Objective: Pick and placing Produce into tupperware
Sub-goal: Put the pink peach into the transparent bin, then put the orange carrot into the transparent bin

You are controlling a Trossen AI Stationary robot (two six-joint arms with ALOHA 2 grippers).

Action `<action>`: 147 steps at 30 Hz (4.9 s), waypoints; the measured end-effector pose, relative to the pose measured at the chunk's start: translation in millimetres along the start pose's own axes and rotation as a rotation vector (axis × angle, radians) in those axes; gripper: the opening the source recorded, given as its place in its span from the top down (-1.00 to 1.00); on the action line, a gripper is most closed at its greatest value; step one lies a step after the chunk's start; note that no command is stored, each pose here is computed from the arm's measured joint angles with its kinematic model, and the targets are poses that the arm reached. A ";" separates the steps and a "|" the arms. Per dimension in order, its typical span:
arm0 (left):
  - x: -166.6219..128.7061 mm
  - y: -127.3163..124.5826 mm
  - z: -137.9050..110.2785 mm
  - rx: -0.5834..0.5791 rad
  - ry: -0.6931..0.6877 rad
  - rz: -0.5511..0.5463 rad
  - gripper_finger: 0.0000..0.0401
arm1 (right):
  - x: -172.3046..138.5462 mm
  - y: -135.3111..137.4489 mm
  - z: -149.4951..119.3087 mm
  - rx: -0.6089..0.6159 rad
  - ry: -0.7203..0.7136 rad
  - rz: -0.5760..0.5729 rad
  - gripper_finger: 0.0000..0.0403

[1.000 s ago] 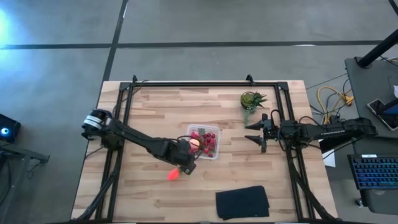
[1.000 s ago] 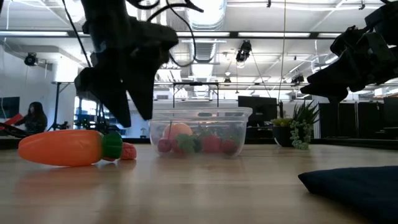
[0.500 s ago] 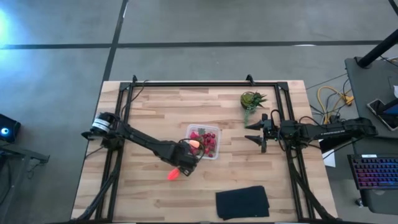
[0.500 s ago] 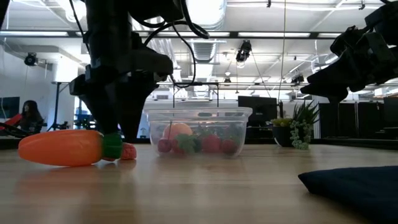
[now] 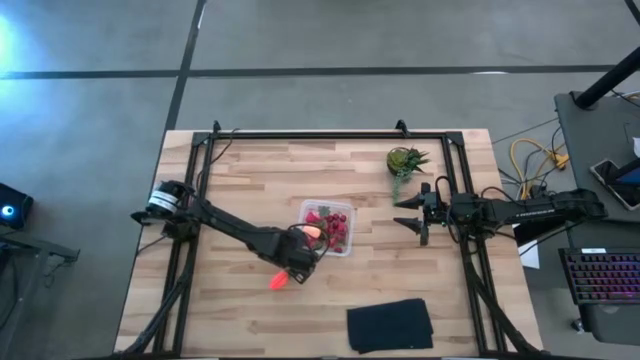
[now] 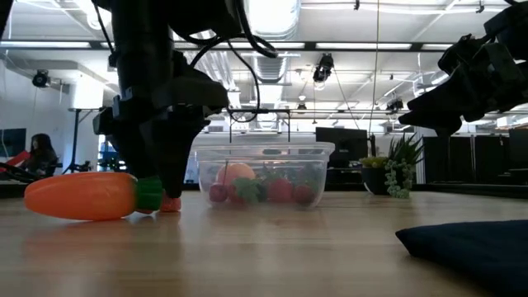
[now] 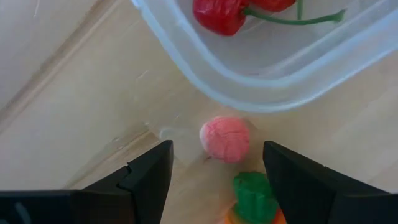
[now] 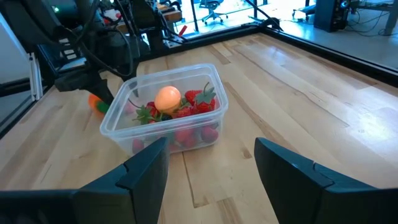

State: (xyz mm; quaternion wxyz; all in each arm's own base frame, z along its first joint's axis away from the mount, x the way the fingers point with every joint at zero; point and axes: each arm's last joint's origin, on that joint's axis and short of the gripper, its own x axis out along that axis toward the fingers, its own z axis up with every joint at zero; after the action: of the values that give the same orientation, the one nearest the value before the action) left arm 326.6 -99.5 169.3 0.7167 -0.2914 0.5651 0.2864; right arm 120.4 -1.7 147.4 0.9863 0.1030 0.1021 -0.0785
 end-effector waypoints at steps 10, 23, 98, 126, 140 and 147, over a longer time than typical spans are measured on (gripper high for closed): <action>9.0 1.9 -1.6 0.001 -0.016 -0.030 -0.17 | 0.0 0.0 0.0 0.000 0.000 0.000 -0.13; 11.8 2.1 -2.0 0.019 -0.028 -0.044 0.23 | 0.0 0.0 0.0 0.000 0.000 0.000 -0.13; -78.5 8.6 -40.8 -0.143 0.097 -0.144 -0.28 | 0.0 0.0 0.0 0.000 0.000 0.000 -0.13; -26.3 -16.5 -61.1 -0.044 0.075 -0.071 -0.55 | 0.0 0.0 0.0 0.000 0.000 0.000 -0.13; -5.9 -18.8 -63.4 0.009 0.083 -0.010 -0.36 | 0.0 0.0 0.0 0.000 0.000 0.000 -0.13; -5.7 -18.4 -61.7 0.014 0.054 -0.003 -0.06 | 0.0 0.0 0.0 0.000 0.000 0.000 -0.13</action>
State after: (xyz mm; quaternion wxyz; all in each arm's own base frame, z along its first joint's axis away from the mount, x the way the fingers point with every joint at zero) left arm 299.4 -157.9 164.9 0.7036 -0.2947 0.5859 0.2734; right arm 120.4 -1.7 147.4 0.9863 0.1030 0.1020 -0.0784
